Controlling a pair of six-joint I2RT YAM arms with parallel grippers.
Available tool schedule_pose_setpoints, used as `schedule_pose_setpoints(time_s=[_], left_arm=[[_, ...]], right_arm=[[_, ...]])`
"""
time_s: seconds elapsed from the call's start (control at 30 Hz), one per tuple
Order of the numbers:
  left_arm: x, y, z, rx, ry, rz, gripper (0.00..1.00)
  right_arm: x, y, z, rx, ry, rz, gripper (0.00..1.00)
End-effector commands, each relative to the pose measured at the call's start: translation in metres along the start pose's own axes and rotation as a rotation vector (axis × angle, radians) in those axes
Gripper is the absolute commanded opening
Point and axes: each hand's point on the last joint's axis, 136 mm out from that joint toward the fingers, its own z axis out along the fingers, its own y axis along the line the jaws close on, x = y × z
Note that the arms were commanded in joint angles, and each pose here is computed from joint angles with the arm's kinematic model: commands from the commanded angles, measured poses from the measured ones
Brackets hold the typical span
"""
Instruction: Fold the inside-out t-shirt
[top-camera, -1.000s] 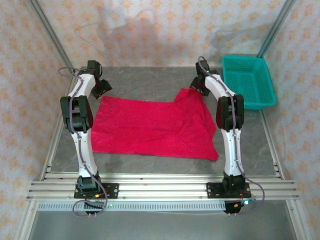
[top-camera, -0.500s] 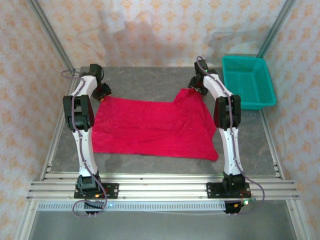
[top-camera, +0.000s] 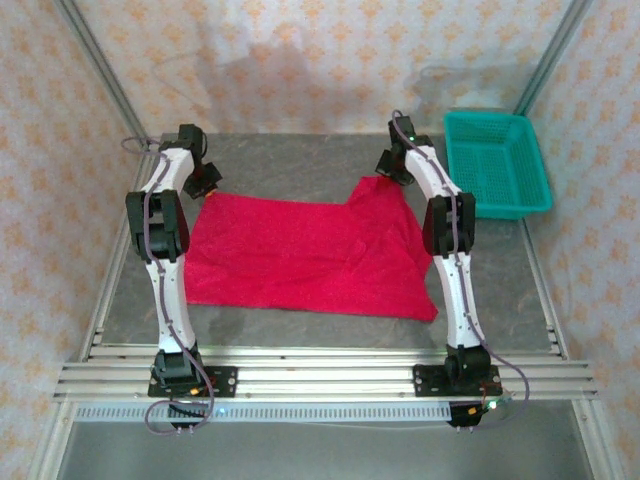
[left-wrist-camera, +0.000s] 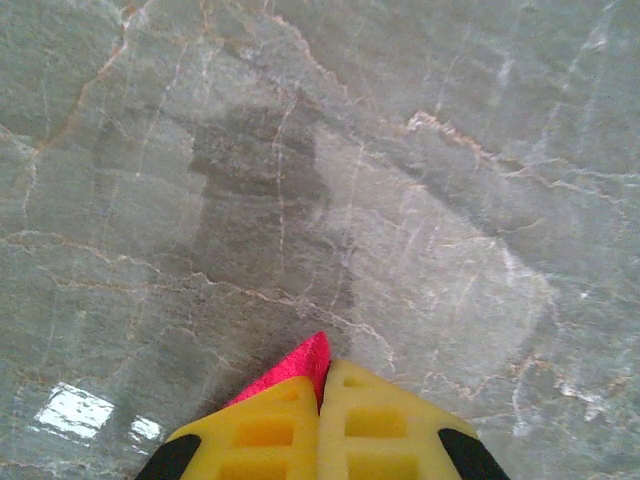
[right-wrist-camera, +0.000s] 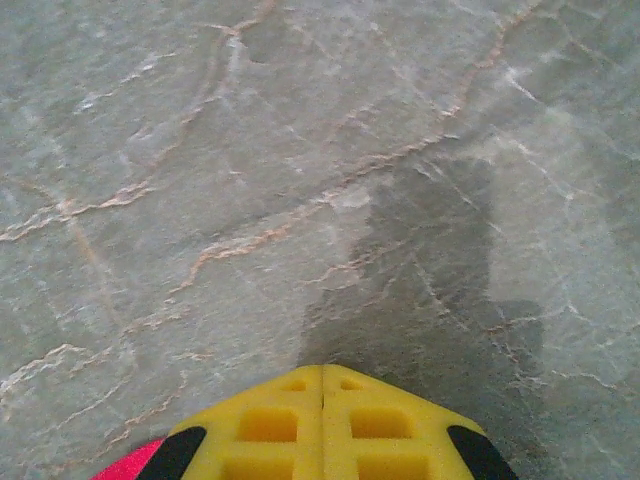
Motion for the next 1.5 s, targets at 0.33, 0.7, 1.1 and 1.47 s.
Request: schedule_pose_setpoints(time_s=[0.33,0.7,1.1,1.47], left_arm=[[0.002,0.001,-0.088,0.049,-0.117,-0.014,0.00],[0.031,0.025,-0.125,0.050,-0.157,-0.026,0.00],[0.075,0.073,-0.114,-0.016,-0.121,-0.061,0.00],[0.085,0.090,-0.113,-0.030,-0.113,-0.093,0.00]], right_arm=[[-0.017,0.047,-0.157,-0.233,-0.114,-0.033,0.00],[0.057,0.026,-0.201,-0.340,-0.053,0.015,0.00],[0.153,-0.022,-0.230,-0.364,0.016,0.073,0.00],[0.205,-0.067,-0.250,-0.268,0.021,0.053,0.00]])
